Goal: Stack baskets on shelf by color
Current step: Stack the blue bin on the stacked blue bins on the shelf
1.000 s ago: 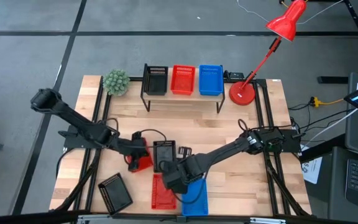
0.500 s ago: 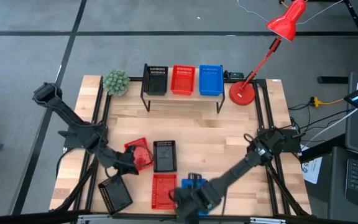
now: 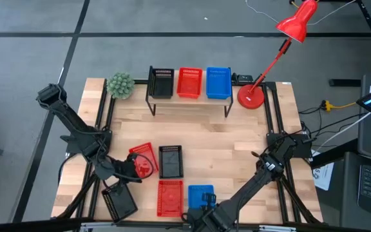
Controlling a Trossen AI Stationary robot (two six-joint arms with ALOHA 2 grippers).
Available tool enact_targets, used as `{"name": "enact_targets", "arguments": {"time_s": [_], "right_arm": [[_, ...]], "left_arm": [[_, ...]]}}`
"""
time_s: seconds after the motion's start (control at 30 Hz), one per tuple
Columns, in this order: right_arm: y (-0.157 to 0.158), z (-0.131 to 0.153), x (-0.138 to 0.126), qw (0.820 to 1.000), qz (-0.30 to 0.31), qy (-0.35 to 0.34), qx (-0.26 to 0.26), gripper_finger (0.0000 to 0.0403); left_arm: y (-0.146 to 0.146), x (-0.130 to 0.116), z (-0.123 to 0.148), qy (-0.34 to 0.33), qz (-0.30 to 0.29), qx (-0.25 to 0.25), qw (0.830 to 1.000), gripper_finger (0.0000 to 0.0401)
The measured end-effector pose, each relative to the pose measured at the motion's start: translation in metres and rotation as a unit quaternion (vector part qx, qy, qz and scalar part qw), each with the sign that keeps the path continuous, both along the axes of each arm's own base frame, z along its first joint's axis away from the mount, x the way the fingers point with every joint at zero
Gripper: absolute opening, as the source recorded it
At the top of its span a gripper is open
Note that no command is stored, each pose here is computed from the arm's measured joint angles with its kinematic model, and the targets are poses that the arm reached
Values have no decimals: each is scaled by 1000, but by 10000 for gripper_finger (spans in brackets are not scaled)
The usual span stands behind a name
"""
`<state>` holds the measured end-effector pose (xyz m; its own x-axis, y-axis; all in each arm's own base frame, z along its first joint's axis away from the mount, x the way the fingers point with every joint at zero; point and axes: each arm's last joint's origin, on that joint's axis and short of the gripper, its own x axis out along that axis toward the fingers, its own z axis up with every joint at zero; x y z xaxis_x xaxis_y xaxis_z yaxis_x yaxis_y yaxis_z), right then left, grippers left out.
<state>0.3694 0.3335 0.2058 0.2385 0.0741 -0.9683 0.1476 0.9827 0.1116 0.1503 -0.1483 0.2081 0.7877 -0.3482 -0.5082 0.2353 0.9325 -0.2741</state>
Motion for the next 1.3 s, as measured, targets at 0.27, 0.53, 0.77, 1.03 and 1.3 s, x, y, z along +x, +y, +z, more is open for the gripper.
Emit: {"name": "enact_targets", "arguments": {"time_s": [0.27, 0.53, 0.77, 1.03, 1.3], "right_arm": [[7, 0, -3, 1000, 10, 4, 22, 92], [14, -3, -9, 999, 21, 9, 25, 92], [9, -28, -13, 999, 20, 39, 0, 92], [6, -46, -14, 999, -5, 50, -4, 50], [-9, 0, -20, 992, 33, 54, -106, 3]], "left_arm": [[0, 0, 0, 0, 0, 1, 1000, 0], [0, 0, 0, 0, 1, 1, 1000, 0], [0, 0, 0, -1, 3, 2, 1000, 0], [0, 0, 0, -2, 0, 6, 1000, 0], [1, 0, 0, -14, -5, 29, 999, 0]]}}
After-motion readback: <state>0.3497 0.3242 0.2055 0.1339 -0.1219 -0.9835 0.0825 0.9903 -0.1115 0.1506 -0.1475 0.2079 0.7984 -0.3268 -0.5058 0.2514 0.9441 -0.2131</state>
